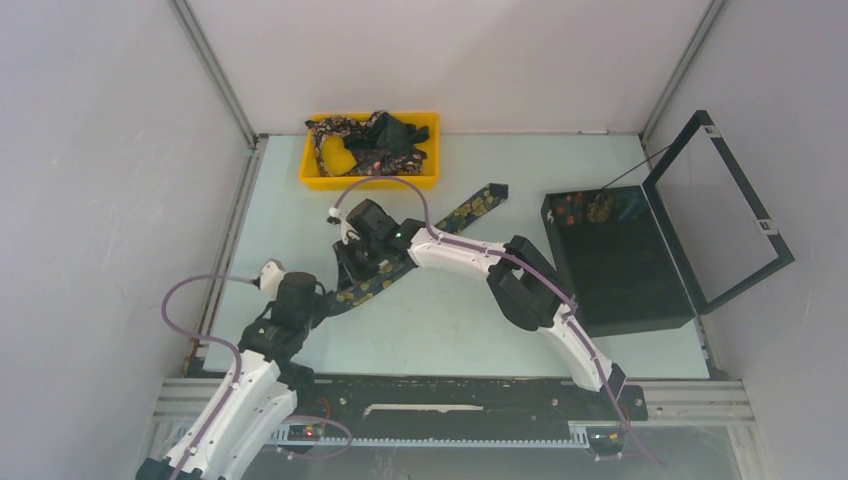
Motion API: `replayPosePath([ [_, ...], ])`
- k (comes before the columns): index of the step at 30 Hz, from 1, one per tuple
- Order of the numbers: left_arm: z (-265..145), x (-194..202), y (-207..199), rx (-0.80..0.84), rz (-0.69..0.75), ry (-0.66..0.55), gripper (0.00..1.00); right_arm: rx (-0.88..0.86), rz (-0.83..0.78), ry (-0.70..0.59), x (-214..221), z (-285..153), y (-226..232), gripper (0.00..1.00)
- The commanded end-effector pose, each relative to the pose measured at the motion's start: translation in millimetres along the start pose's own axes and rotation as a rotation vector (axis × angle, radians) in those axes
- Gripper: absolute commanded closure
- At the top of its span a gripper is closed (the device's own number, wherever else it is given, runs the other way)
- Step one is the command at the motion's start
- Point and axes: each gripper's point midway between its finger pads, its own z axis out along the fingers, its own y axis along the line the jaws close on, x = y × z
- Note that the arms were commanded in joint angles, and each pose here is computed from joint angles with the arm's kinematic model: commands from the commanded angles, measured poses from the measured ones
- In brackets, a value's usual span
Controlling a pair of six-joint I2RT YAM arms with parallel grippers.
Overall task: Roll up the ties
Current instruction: Roll the tie at the center of the board.
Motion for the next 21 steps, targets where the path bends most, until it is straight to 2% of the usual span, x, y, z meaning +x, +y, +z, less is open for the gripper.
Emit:
replayPosePath([
  [1, -9, -17, -6, -0.010, 0.054, -0.031, 1.00, -0.010, -0.024, -0.004, -4, 12, 10, 0.79],
  [14, -20, -25, -18, 0.006, 0.129, -0.008, 1.00, -0.050, -0.015, 0.023, 5, 29, 24, 0.80],
  [21, -18, -20, -24, 0.003, 0.178, 0.043, 1.00, -0.101, -0.001, 0.033, 10, 35, 36, 0.80],
])
